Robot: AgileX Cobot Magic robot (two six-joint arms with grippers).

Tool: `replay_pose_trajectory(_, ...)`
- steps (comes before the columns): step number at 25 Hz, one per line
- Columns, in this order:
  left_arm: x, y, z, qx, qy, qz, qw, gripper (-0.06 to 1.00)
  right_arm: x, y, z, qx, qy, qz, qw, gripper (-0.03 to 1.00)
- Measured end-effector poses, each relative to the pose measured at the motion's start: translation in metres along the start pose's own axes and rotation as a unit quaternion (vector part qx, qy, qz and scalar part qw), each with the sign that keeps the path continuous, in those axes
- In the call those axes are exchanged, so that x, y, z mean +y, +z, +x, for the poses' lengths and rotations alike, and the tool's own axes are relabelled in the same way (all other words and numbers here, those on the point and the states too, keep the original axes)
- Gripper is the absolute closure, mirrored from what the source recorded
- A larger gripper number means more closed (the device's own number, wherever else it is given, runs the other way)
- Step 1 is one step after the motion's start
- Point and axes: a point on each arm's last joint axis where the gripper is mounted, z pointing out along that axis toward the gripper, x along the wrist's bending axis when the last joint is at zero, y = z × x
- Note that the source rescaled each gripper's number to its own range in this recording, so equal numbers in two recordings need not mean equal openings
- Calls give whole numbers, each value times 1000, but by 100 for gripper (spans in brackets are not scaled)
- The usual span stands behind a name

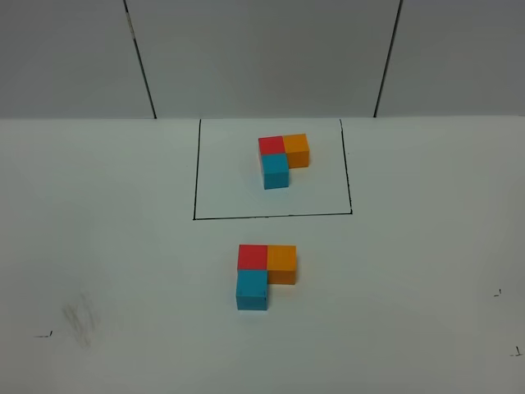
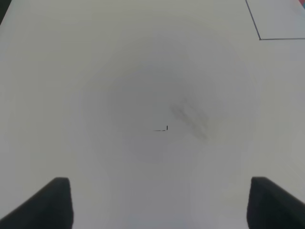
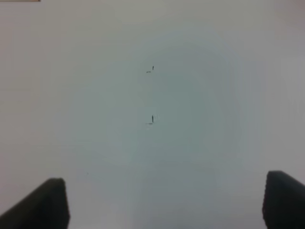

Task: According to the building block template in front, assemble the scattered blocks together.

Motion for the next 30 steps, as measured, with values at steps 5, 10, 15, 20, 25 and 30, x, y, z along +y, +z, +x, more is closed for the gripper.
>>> replay_pose_trajectory(5, 0, 0, 0, 0, 0, 0, 1000, 9, 3, 9, 0, -1, 1, -31, 1000, 29)
replay_pose_trajectory(10, 0, 0, 0, 0, 0, 0, 1000, 9, 3, 10, 0, 0, 1, -37, 999, 29)
replay_pose_trajectory(15, 0, 0, 0, 0, 0, 0, 1000, 9, 3, 10, 0, 0, 1, -37, 999, 29)
replay_pose_trajectory(20, 0, 0, 0, 0, 0, 0, 1000, 9, 4, 10, 0, 1, 1, -38, 999, 29)
replay_pose_trajectory(25, 0, 0, 0, 0, 0, 0, 1000, 9, 4, 10, 0, -11, 8, -37, 999, 29)
replay_pose_trajectory(30, 0, 0, 0, 0, 0, 0, 1000, 9, 4, 10, 0, -22, 15, -37, 999, 29)
